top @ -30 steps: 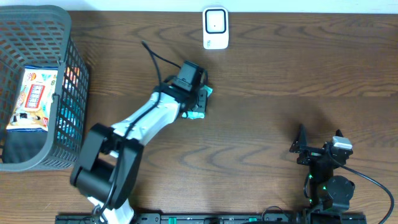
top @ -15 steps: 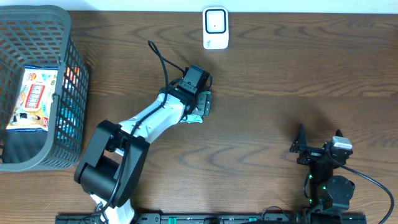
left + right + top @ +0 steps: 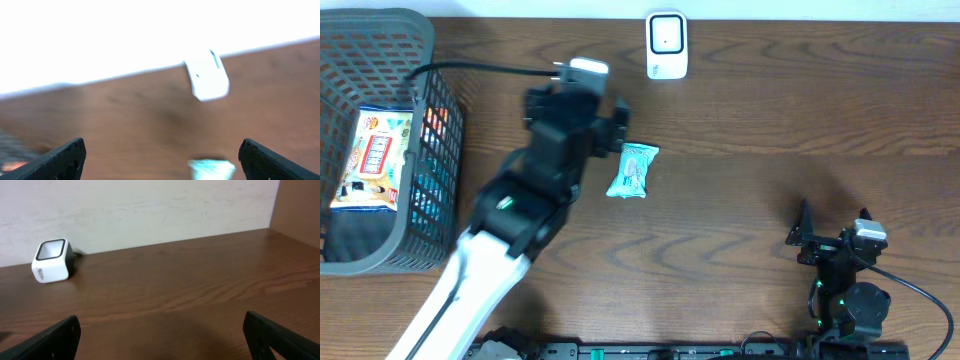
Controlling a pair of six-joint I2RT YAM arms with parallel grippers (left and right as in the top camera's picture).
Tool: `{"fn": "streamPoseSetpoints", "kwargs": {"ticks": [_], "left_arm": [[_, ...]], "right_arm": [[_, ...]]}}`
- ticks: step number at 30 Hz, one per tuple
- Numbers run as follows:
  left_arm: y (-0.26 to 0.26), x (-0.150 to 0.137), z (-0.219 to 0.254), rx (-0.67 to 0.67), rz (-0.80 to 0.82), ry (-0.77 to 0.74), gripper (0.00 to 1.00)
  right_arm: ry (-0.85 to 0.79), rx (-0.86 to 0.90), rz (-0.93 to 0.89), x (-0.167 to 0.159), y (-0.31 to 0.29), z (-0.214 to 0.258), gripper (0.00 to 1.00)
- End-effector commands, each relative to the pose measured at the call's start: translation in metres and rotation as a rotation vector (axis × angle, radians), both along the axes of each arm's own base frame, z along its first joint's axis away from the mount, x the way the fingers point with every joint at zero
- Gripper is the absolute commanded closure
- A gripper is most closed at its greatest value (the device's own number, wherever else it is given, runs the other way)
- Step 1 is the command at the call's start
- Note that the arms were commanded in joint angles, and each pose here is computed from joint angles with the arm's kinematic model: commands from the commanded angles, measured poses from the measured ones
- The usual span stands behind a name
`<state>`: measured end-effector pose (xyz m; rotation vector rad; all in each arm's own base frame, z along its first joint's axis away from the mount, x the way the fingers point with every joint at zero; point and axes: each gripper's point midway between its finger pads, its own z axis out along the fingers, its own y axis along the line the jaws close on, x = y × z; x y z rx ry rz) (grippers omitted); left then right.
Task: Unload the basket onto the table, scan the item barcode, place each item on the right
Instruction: 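Return left gripper to basket and grasp the yellow snack bag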
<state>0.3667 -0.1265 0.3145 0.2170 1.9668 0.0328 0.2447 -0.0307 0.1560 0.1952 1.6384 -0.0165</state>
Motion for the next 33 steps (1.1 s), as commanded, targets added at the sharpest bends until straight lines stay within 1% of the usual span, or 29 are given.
{"fn": "streamPoseSetpoints", "kwargs": {"ticks": [1,3,4,8,12,16,19,21,26,31,33], "left_arm": [[0.074,-0.010,0.046,0.153,0.195,-0.122,0.02],[0.120,-0.016,0.060,0.132,0.326,-0.154,0.02],[0.154,-0.022,0.065,0.093,0.435,-0.170,0.02],[0.242,-0.043,0.068,-0.047,0.728,-0.208,0.02],[0.281,-0.047,0.064,-0.187,0.783,-0.224,0.02],[0.313,-0.042,0.059,-0.345,0.801,-0.236,0.02],[0.340,-0.034,0.045,-0.424,0.837,-0.203,0.02],[0.352,-0.024,0.027,-0.452,0.844,-0.141,0.02],[0.382,-0.007,-0.027,-0.489,0.925,0.052,0.02],[0.411,0.000,-0.085,-0.636,1.065,0.177,0.02],[0.417,0.002,-0.106,-0.662,1.095,0.217,0.02]], "right_arm": [[0.007,-0.012,-0.007,0.000,-0.002,-0.001,0.01],[0.007,-0.012,-0.007,0.000,-0.002,-0.001,0.01],[0.007,-0.012,-0.007,0.000,-0.002,-0.001,0.01],[0.007,-0.012,-0.007,0.000,-0.002,-0.001,0.01],[0.007,-0.012,-0.007,0.000,-0.002,-0.001,0.01],[0.007,-0.012,-0.007,0.000,-0.002,-0.001,0.01],[0.007,-0.012,-0.007,0.000,-0.002,-0.001,0.01],[0.007,-0.012,-0.007,0.000,-0.002,-0.001,0.01],[0.007,-0.012,-0.007,0.000,-0.002,-0.001,0.01],[0.007,-0.012,-0.007,0.000,-0.002,-0.001,0.01],[0.007,-0.012,-0.007,0.000,-0.002,-0.001,0.01]]}}
